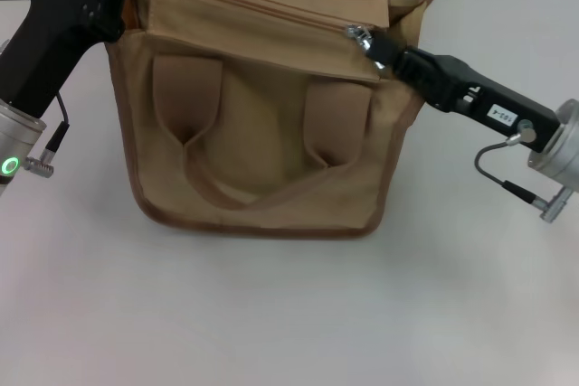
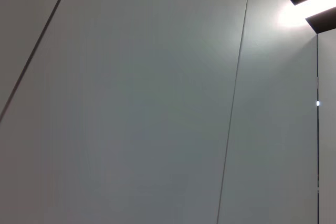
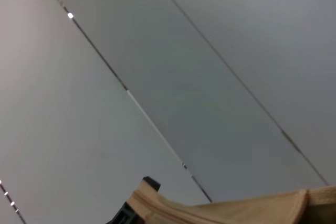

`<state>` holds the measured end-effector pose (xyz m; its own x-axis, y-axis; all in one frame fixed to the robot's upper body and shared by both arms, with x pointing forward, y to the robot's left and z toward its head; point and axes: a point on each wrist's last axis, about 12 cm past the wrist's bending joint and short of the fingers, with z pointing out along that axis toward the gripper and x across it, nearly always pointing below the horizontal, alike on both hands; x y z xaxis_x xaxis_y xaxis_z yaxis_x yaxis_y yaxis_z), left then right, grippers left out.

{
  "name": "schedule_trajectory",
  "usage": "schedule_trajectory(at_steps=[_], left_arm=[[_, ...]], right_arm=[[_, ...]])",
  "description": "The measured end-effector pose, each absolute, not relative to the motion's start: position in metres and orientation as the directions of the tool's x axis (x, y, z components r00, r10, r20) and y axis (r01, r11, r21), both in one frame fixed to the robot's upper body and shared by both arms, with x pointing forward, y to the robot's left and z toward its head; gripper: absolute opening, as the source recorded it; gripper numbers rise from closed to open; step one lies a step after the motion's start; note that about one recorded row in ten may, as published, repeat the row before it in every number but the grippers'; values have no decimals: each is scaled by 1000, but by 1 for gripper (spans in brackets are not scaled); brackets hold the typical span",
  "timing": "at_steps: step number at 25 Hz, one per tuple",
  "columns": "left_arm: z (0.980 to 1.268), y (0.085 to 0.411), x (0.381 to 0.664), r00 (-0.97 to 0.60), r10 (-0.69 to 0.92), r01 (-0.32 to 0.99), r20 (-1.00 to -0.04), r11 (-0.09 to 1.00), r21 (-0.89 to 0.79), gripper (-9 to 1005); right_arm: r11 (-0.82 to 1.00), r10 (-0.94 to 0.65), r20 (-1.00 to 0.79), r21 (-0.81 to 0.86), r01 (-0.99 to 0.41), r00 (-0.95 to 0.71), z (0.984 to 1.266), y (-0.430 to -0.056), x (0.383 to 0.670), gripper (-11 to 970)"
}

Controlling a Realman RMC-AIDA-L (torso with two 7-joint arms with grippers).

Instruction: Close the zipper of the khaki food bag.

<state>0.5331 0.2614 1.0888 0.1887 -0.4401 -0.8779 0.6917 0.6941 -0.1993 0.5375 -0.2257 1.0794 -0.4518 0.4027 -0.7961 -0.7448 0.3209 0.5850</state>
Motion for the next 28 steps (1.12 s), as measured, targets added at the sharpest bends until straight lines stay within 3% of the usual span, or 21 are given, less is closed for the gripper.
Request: schedule_trajectory(at_steps=[7,16,19,23,28], left_arm=[[1086,263,533,178,-433,677,-884,706,-209,45],[1080,263,526,225,-377,651,-898,744,-149,46],[1077,268,522,215,-376,638,-901,753,-162,47],[1071,276,514,210,-367,610,-906,773,-171,204],[1049,307,479,174,-330,491,-928,846,-209,440]], right_arm=[[350,427,-800,577,-738,-422,1078,-237,533,86],[377,402,-873,433,-819,-277,1081,-237,524,109],[373,416,-872,423,-826,-258,1081,-238,521,202],[378,432,-872,407,-832,-230,1080,-239,517,317],[371,436,-871,405,-836,-229,1078,-239,512,431]])
